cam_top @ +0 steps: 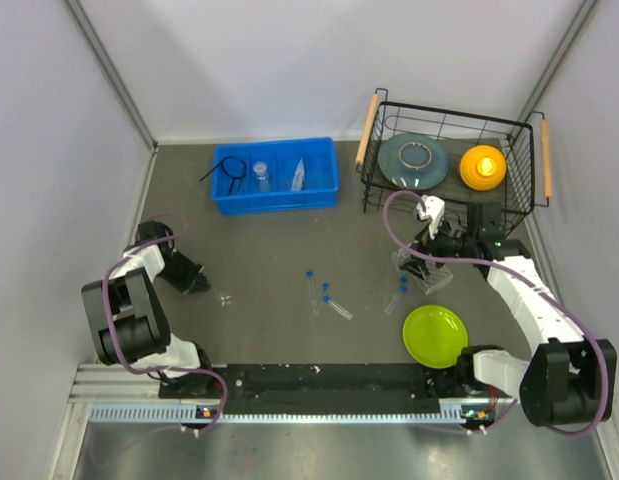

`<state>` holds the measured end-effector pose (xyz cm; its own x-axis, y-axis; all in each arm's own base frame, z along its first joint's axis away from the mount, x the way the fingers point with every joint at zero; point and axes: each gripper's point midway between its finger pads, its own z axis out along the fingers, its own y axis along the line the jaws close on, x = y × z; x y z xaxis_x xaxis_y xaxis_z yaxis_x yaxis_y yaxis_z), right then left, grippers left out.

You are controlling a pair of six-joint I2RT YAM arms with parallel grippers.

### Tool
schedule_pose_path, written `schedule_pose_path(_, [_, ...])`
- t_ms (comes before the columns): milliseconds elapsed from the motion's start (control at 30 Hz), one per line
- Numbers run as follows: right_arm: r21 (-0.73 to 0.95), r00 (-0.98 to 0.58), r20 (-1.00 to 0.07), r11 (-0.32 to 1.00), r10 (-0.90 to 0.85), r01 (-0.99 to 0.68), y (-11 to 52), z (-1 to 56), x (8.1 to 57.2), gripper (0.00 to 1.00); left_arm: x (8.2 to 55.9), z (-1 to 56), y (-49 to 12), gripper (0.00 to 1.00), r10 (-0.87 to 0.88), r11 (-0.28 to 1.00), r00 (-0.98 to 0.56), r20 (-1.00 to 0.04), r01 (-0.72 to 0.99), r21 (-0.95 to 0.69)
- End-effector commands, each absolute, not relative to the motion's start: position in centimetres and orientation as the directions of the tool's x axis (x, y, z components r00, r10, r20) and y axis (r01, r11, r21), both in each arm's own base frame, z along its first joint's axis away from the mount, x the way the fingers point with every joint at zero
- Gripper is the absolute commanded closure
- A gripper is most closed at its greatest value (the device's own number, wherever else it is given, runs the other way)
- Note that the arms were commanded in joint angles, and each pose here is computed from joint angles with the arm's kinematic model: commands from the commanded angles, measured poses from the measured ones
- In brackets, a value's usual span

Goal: Organize the chemistry lab equipment

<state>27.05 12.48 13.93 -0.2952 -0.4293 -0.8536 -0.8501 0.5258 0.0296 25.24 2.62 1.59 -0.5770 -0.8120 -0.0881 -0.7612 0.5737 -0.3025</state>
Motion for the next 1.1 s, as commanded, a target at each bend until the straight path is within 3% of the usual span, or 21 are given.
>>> schedule_pose_path(0, [-0.029,-0.208,-0.885,0.496,-0.416,-0.868,12.8,15.8,27.2,0.01,24.6,0.1,1.5,0.92,-0.781,0.601,-0.624,-0.037,-0.734,-0.317])
schedule_pose_path(300, [-0.034,-0.193,-0.891,0.486,-0.410,-0.874,12.9,16.2,27.0,0.01,26.6,2.7,-0.4,0.95,-0.739,0.626,-0.669,-0.078,-0.640,-0.446])
schedule_pose_path(667, [-0.041,-0.182,-0.894,0.480,-0.409,-0.876,13.0,16.4,26.9,0.01,29.7,10.1,-6.2,0.97,-0.652,0.614,-0.736,-0.182,-0.372,-0.696])
schedule_pose_path(1067, [-0.056,-0.173,-0.893,0.483,-0.416,-0.874,12.9,16.6,26.9,0.01,36.2,18.9,-15.1,0.98,-0.512,0.618,-0.789,-0.339,-0.064,-0.784])
